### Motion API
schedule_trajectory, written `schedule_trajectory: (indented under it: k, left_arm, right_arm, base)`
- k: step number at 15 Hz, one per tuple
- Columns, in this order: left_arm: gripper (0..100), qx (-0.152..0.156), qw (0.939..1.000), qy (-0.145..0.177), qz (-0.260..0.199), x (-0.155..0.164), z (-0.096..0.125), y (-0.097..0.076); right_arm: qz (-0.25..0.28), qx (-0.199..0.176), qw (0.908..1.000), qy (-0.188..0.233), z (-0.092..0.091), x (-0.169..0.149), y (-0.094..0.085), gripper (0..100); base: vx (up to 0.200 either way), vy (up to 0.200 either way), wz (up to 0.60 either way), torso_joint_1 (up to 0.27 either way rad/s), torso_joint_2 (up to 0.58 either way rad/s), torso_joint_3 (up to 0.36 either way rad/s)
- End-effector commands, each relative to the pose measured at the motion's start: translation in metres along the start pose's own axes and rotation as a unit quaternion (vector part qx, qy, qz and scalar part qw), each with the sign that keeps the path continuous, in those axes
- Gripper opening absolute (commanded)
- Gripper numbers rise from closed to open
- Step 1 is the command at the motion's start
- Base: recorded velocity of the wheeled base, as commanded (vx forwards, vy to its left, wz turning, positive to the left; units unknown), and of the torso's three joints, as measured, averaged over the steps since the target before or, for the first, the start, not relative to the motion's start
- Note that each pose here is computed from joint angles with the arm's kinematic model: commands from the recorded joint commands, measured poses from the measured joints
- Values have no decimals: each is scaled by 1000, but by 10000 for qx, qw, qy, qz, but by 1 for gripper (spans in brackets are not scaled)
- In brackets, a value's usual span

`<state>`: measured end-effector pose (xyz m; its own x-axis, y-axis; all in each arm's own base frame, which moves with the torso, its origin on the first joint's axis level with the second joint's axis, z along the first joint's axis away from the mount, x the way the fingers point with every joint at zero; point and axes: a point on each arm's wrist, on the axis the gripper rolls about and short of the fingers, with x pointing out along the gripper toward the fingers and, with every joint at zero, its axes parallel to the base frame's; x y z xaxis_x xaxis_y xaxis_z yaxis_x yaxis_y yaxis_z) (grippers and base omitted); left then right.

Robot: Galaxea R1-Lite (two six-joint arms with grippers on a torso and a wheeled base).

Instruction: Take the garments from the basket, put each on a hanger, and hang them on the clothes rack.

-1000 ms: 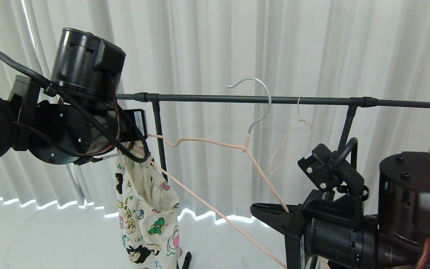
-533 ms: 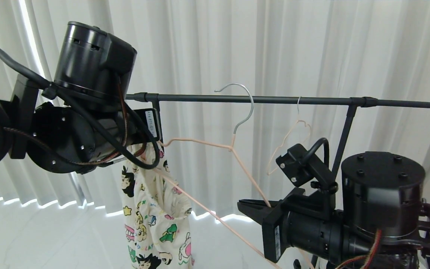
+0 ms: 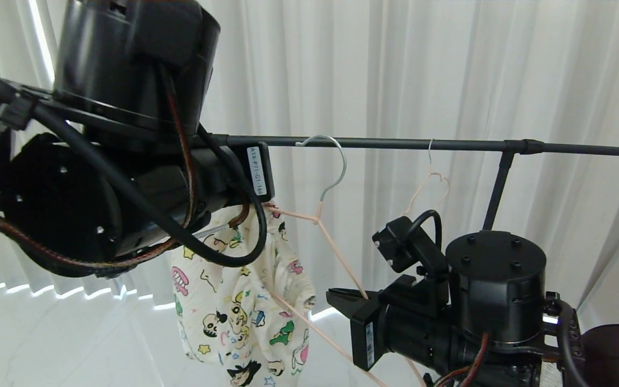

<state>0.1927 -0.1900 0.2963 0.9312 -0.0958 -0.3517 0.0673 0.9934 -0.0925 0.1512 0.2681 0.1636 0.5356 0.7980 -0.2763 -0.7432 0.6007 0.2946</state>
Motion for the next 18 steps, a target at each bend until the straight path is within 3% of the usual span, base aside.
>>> schedule_trajectory:
  k: [1,4,12,13,18]
  left_arm:
    - [0,61,9985,-69,-535,-21,1,-19]
    - [0,216,9971,22,-725,-26,-7,-29]
    - [0,200,9983,29,-547,-17,-6,-26]
    - [100,203,9983,27,-547,-17,-7,-26]
    - [100,277,9981,40,-541,-24,-11,-21]
  right_arm:
    - [5,32,10000,-31,2,2,1,0]
    - [-74,44,9999,-108,4,1,1,0]
    - [-44,20,9996,-268,11,-6,5,0]
    - [-57,13,9996,-280,11,-6,5,0]
    - [-143,41,9985,-519,16,-7,6,0]
  base:
    - [0,0,0,0,0,0]
    - [0,0,0,0,0,0]
    - [0,0,0,0,0,0]
    - [0,0,0,0,0,0]
    - [0,0,0,0,0,0]
